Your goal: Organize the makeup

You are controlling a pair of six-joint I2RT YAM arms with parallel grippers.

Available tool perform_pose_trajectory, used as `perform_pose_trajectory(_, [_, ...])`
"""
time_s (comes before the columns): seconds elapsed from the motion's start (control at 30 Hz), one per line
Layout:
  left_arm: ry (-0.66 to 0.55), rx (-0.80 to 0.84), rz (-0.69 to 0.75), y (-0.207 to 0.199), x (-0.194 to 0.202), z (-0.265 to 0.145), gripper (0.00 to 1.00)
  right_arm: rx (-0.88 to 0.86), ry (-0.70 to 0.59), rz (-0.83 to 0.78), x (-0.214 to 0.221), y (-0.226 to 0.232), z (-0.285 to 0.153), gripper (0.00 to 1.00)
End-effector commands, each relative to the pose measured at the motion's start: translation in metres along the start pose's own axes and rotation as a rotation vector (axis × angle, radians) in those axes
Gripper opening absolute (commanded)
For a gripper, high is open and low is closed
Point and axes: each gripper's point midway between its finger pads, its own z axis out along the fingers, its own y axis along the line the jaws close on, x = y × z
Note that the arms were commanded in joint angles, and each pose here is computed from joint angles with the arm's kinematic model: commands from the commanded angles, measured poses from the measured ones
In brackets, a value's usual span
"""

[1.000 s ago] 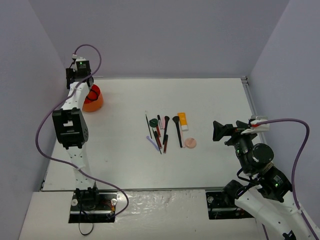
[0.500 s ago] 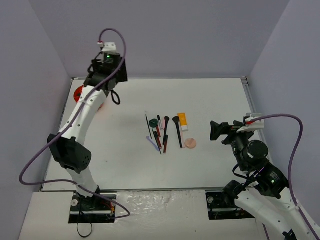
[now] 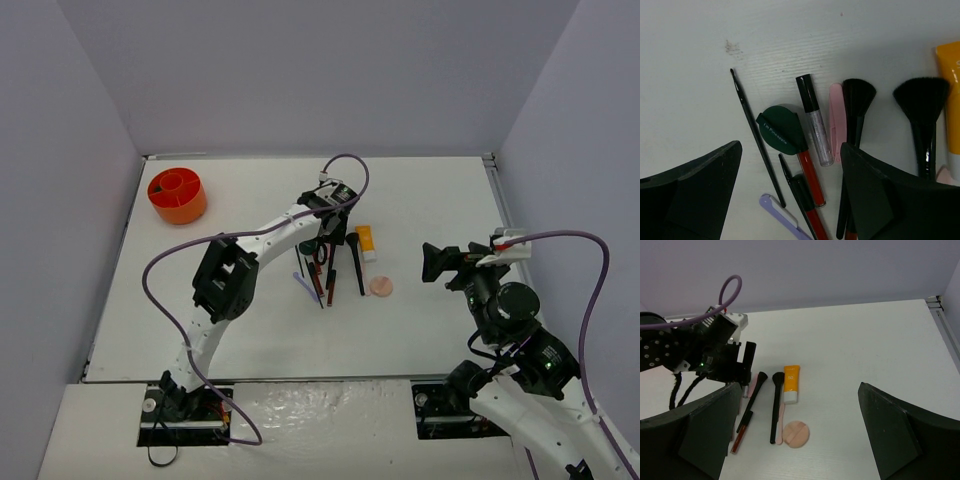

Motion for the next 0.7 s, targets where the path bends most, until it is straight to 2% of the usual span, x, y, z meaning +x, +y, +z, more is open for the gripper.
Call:
perform_pose_trajectory(0.0, [-0.094, 0.019, -0.097, -0.006, -0.036, -0.026, 0.73, -0.007, -0.054, 0.043, -0.018, 0.004, 0.0, 1.0])
perform_pose_trajectory(0.3, [-0.086, -0.049, -0.076, 0.001, -0.027, -0.01, 0.53, -0.01, -0.055, 0.045, -0.018, 0.005, 0.0, 1.0])
perform_pose_trajectory(0.67, [-0.05, -0.049, -0.055, -0.004, -0.016, 0.006, 0.41, -0.006, -0.051, 0.042, -0.016, 0.004, 0.001, 1.0])
